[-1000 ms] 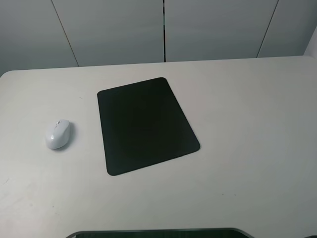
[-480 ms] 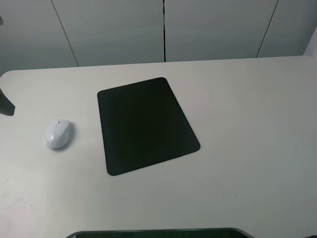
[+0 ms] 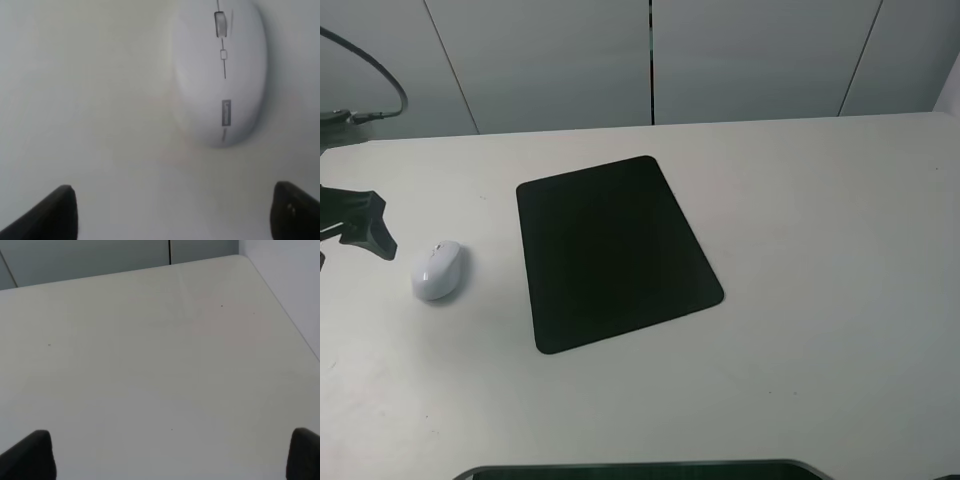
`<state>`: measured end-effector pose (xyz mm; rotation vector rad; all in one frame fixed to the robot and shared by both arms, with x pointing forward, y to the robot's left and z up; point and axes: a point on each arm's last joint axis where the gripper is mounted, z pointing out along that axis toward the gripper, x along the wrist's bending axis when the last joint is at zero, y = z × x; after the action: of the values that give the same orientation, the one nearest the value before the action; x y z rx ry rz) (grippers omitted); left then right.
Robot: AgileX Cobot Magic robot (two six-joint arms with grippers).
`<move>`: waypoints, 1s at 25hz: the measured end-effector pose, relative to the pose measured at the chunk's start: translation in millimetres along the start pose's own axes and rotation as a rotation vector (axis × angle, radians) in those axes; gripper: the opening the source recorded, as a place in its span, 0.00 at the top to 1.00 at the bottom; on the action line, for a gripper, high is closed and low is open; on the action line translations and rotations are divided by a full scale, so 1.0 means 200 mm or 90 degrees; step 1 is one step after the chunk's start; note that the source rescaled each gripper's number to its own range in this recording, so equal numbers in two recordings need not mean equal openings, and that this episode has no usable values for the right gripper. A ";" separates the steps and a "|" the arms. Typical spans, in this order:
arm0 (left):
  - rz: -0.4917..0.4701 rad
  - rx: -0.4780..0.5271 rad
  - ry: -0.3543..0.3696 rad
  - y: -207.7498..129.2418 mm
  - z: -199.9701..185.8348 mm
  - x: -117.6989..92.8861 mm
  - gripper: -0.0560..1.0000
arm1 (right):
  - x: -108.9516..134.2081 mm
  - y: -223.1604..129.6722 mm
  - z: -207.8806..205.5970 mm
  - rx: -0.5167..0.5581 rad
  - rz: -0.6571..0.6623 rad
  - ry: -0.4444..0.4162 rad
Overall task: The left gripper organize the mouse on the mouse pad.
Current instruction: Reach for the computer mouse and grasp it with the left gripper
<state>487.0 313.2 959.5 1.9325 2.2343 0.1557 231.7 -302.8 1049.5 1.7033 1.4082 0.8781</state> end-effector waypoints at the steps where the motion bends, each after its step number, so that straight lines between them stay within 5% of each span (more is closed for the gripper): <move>1: -0.001 0.000 0.001 0.01 0.03 0.00 0.03 | 0.00 0.00 0.00 0.000 0.000 0.000; 6: -0.010 -0.002 -0.010 0.05 0.14 0.00 0.03 | 0.00 0.00 0.00 0.000 0.000 0.000; 13: 0.002 -0.027 -0.085 0.08 0.18 -0.06 0.03 | 0.00 0.00 0.00 0.000 0.000 0.000; 19: 0.016 -0.049 -0.089 0.11 0.17 -0.06 0.03 | 0.00 0.00 0.00 0.000 0.000 0.000; 25: 0.052 0.003 -0.106 0.15 0.19 -0.14 0.03 | 0.00 0.00 0.00 0.000 0.000 0.000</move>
<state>528.5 289.4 930.1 1.9614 2.0540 0.0004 231.7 -302.8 1049.5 1.7033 1.4082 0.8781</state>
